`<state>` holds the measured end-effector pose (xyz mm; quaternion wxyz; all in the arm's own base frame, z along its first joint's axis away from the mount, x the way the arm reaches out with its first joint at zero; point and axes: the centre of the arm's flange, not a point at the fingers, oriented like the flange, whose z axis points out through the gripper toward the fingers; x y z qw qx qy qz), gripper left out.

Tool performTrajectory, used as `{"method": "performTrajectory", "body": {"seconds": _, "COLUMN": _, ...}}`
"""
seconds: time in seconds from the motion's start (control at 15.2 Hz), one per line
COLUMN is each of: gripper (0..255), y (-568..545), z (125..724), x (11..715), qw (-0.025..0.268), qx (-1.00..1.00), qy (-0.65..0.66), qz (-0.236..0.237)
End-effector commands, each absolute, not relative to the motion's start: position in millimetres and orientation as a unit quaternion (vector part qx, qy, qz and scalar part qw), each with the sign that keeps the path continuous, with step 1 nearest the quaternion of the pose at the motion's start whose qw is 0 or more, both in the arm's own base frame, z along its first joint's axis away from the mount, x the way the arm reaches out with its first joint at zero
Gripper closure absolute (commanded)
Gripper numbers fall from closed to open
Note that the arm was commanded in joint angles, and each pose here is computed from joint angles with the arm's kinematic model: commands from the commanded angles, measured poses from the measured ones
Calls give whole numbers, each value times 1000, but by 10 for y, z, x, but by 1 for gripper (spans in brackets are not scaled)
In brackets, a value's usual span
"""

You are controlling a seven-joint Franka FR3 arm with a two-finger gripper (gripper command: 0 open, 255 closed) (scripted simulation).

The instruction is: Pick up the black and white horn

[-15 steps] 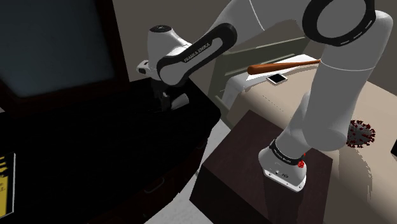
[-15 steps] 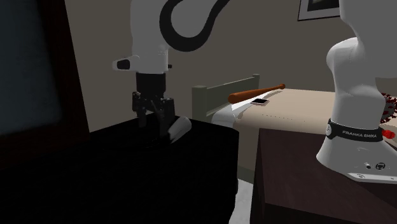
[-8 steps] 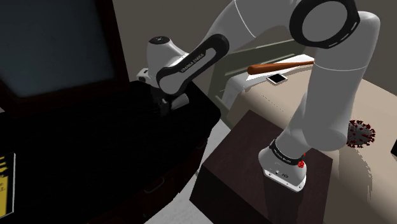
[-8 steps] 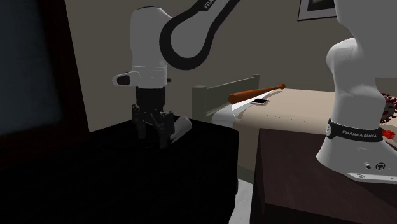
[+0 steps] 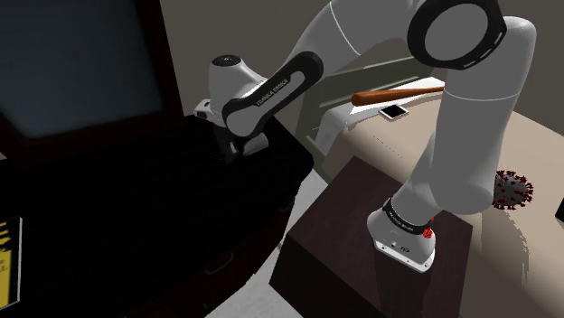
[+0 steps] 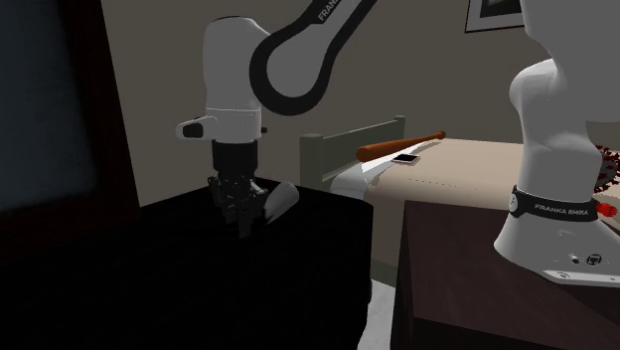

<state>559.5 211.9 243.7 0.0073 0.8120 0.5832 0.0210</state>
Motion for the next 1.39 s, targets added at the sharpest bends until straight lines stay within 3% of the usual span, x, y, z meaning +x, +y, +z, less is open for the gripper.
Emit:
{"method": "performTrajectory", "body": {"seconds": 0.0, "gripper": 255, "y": 2117, "z": 2434, "x": 5594, "qw": 7, "qx": 812, "qy": 583, "qz": 21}}
{"method": "performTrajectory", "body": {"seconds": 1.32, "gripper": 255, "y": 2114, "z": 3231, "x": 5591, "qw": 7, "qx": 812, "qy": 583, "qz": 21}}
